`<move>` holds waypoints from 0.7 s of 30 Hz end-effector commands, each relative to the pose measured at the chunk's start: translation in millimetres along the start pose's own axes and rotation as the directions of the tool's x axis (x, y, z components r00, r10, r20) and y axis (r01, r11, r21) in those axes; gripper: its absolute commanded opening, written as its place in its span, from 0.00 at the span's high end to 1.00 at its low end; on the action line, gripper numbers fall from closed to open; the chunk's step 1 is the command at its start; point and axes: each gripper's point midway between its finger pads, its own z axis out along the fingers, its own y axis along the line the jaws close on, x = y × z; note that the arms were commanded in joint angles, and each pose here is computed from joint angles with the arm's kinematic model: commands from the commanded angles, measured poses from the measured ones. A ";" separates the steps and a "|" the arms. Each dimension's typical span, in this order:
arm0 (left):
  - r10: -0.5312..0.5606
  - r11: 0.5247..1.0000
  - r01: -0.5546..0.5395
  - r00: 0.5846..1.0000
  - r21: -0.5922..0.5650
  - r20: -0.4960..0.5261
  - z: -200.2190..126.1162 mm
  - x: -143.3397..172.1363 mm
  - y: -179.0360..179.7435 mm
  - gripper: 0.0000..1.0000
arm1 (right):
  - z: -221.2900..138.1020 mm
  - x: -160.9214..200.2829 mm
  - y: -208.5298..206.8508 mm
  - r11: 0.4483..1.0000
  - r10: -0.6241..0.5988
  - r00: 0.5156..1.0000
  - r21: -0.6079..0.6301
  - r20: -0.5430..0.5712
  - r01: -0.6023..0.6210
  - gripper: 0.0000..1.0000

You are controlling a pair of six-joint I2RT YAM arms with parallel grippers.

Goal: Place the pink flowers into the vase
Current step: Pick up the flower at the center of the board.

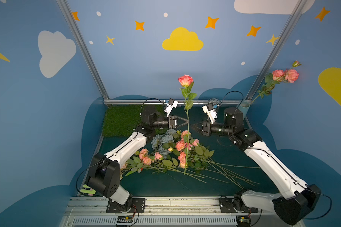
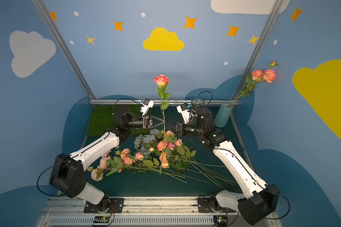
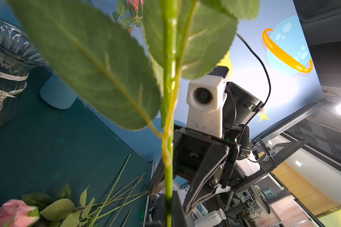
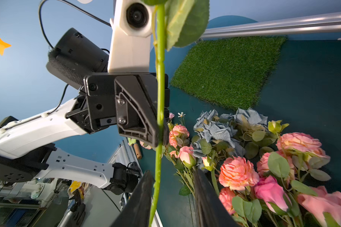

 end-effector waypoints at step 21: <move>0.119 0.993 -0.120 0.993 -0.018 -0.013 3.2 6.4 -33.8 0.90 | 20.7 -10.2 -31.7 0.959 -0.226 0.969 0.197 0.100 0.204 1.00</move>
